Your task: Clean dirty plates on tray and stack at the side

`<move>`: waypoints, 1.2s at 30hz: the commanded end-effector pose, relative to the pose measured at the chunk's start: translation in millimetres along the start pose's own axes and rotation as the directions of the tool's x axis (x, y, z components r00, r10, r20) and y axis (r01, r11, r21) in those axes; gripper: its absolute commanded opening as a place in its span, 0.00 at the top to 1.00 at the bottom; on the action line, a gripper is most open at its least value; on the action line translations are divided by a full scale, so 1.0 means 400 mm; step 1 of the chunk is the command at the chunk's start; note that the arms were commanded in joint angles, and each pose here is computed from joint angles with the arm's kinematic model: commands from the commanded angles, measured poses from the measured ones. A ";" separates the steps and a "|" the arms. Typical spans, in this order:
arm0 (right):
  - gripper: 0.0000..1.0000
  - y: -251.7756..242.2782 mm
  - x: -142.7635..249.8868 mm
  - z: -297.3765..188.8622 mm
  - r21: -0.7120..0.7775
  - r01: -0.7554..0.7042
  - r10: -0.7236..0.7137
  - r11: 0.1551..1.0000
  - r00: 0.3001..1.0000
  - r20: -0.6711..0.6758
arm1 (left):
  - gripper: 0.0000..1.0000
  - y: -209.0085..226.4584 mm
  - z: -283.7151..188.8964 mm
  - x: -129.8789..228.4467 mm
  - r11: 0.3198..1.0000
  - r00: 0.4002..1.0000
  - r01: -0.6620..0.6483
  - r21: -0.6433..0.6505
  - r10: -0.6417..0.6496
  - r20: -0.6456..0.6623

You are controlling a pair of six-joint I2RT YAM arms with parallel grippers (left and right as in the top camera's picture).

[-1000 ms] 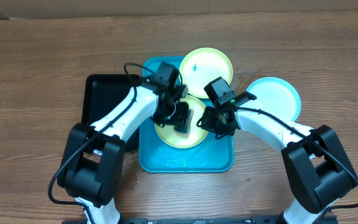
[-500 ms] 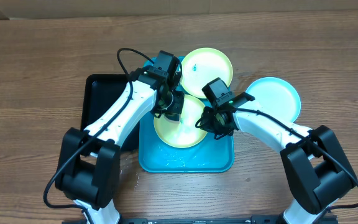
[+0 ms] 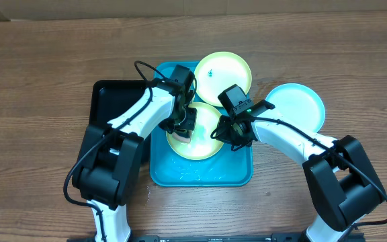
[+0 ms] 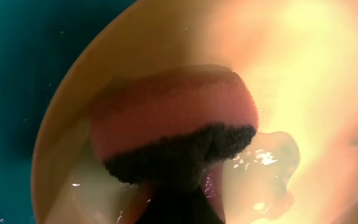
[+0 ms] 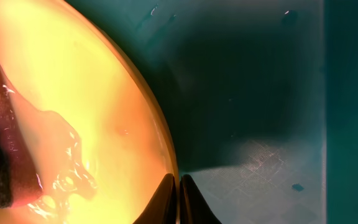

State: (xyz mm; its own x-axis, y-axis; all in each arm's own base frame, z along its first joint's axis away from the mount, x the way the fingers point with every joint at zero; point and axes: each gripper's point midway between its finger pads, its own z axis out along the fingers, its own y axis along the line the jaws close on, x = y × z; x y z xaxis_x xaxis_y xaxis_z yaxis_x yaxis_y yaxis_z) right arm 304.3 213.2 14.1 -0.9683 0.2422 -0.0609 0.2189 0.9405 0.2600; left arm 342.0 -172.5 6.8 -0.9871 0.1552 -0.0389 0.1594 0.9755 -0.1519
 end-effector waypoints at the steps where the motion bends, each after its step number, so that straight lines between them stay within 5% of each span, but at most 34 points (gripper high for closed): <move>1: 0.96 0.001 0.005 -0.005 0.006 0.011 -0.011 1.000 1.000 0.013 | 0.96 -0.076 0.076 0.075 0.979 0.987 -0.038 0.202 0.068 -0.147; 9: 0.96 0.001 0.005 -0.005 0.006 0.011 -0.011 1.000 1.000 0.013 | 0.96 -0.166 -0.109 -0.005 0.917 0.990 -0.141 0.373 0.132 0.051; 16: 0.96 0.001 0.005 -0.005 0.006 0.011 -0.011 1.000 1.000 0.013 | 0.96 -0.114 -0.221 -0.056 0.968 0.974 -0.140 0.208 0.098 0.203; 26: 0.96 0.001 0.005 -0.005 0.006 0.011 -0.011 1.000 1.000 0.013 | 0.95 0.016 -0.132 -0.049 0.998 0.988 -0.043 -0.055 0.051 0.148; 36: 0.96 0.001 0.004 -0.005 0.006 0.011 -0.011 1.000 1.000 0.013 | 0.96 -0.008 0.016 0.006 0.998 0.998 -0.047 0.044 0.048 -0.030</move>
State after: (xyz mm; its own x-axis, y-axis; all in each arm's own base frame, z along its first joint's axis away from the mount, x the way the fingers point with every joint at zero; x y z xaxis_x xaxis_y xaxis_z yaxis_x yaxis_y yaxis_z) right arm 304.5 212.0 13.9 -0.9679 0.2429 -0.0647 0.2193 0.9418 0.2549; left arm 354.0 -165.2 16.4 -0.9756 0.2015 -0.0868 0.2110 0.9700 -0.1207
